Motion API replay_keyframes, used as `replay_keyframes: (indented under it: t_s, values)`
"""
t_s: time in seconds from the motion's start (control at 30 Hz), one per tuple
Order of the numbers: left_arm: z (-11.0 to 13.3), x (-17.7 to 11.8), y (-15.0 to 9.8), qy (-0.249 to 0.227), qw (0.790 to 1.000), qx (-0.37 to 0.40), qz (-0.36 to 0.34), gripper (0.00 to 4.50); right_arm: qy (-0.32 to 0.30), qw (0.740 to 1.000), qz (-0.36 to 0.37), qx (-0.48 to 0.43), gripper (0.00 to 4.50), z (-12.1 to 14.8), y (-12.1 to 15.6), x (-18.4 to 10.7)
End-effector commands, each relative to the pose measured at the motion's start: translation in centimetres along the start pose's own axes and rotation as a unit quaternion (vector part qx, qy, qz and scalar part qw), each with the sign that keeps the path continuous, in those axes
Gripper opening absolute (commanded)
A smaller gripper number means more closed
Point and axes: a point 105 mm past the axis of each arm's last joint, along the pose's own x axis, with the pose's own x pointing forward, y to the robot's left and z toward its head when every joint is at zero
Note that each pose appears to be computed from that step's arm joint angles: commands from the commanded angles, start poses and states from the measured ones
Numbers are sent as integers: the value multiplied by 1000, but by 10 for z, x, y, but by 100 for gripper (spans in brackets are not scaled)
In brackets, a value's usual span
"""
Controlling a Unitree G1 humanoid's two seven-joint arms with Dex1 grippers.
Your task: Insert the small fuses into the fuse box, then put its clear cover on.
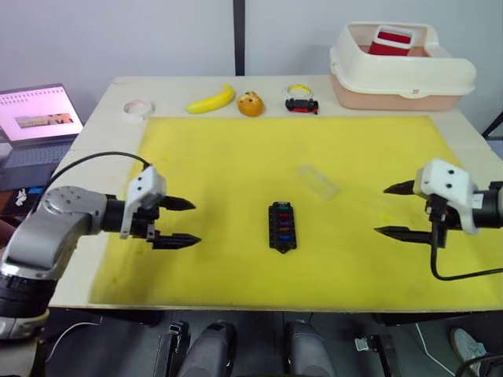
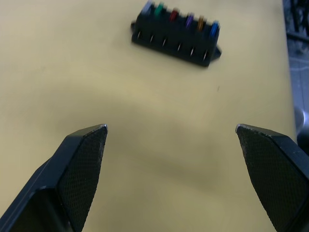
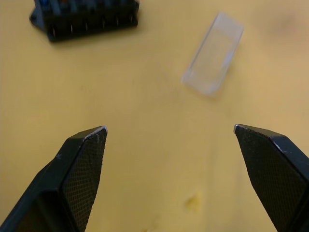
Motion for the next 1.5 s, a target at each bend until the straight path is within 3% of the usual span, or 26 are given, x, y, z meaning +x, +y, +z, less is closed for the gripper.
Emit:
replay_keyframes:
  t_s: [0.03,0.27,0.4,0.6,1.0,1.1,1.23,1.5]
  values:
    - [11,21,-18,-29,1000,-5,7,450,-35,999,-10,-20,449,23,-5,5]
    - [17,55,-45,-55,998,-31,27,450,-14,998,-50,26,449,13,-28,39]
    - [18,57,-52,-56,998,-35,24,450,-23,994,-55,95,449,4,-36,76]
    - [19,53,-55,-40,999,-12,28,450,13,980,-73,186,449,-4,-66,123]
    - [9,57,-68,-33,999,-18,38,450,57,975,-26,214,449,-4,-56,151]
    - [13,61,-66,-40,998,-24,44,450,56,976,-20,207,364,5,-54,148]
    - [10,69,-69,-36,997,-35,53,450,52,979,-20,198,172,14,-54,141]
    - [2,94,-77,-29,988,-93,118,450,39,983,-22,176,169,34,-47,120]
